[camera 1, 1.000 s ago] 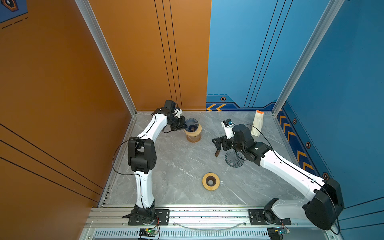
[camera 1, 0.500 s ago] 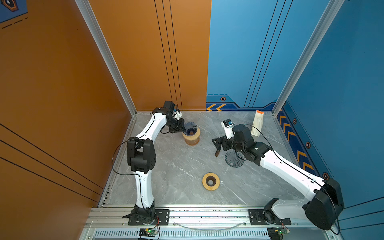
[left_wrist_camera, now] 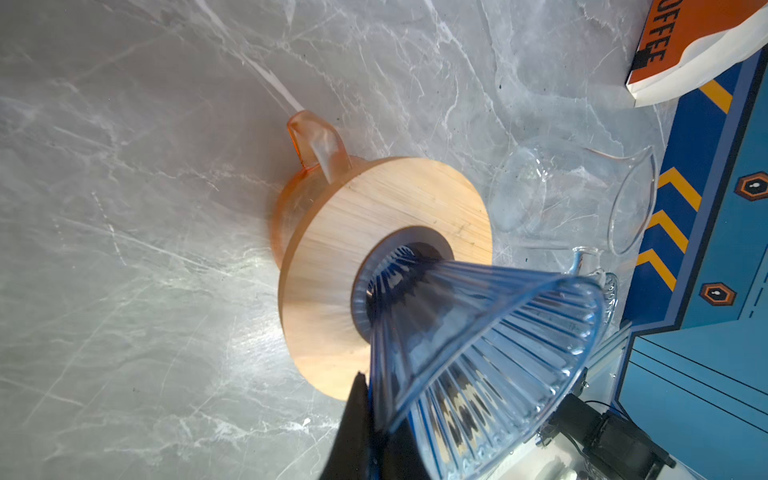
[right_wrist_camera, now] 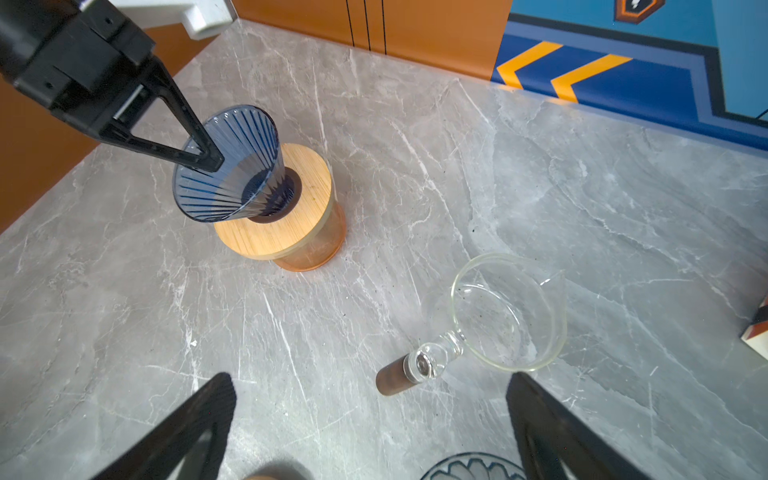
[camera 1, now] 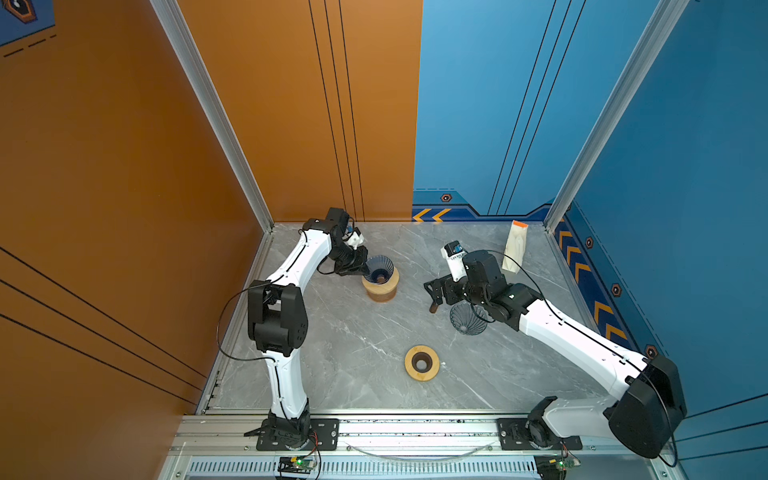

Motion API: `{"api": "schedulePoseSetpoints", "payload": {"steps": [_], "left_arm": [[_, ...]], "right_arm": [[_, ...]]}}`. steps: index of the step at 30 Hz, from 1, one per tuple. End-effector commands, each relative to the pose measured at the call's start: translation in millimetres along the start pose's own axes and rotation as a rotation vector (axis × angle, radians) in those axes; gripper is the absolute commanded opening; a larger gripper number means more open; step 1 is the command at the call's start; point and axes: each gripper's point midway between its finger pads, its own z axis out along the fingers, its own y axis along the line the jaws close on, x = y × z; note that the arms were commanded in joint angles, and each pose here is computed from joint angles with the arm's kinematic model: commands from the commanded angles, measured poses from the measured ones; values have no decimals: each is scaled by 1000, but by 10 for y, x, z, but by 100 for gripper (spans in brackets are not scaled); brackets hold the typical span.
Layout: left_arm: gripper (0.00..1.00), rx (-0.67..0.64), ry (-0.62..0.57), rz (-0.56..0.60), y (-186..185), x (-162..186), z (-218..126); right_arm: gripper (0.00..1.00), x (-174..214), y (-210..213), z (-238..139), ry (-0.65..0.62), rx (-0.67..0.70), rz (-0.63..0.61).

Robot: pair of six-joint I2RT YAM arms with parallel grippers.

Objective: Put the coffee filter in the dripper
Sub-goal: 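Carry the blue dripper over the ring holder and lower it into the hole, then move right gripper over the blue dripper while left gripper holds it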

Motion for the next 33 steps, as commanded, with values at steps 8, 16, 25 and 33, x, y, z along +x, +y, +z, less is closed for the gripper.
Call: {"api": "schedulePoseSetpoints", "payload": {"steps": [8,16,25,33], "left_arm": [[0,-29,86,29,-41,461,-207],[0,-37,119,53,-80,615,-233],[0,-57,126,59,-42,597,-212],[7,-69,110,57,-30,494,-212]], "right_arm": [[100,14,136,-5,95,-65,-9],[100,20,231,-5,170,-75,-7],[100,76,292,51,210,-47,-25],[100,-31,368,123,203,-58,1]]}}
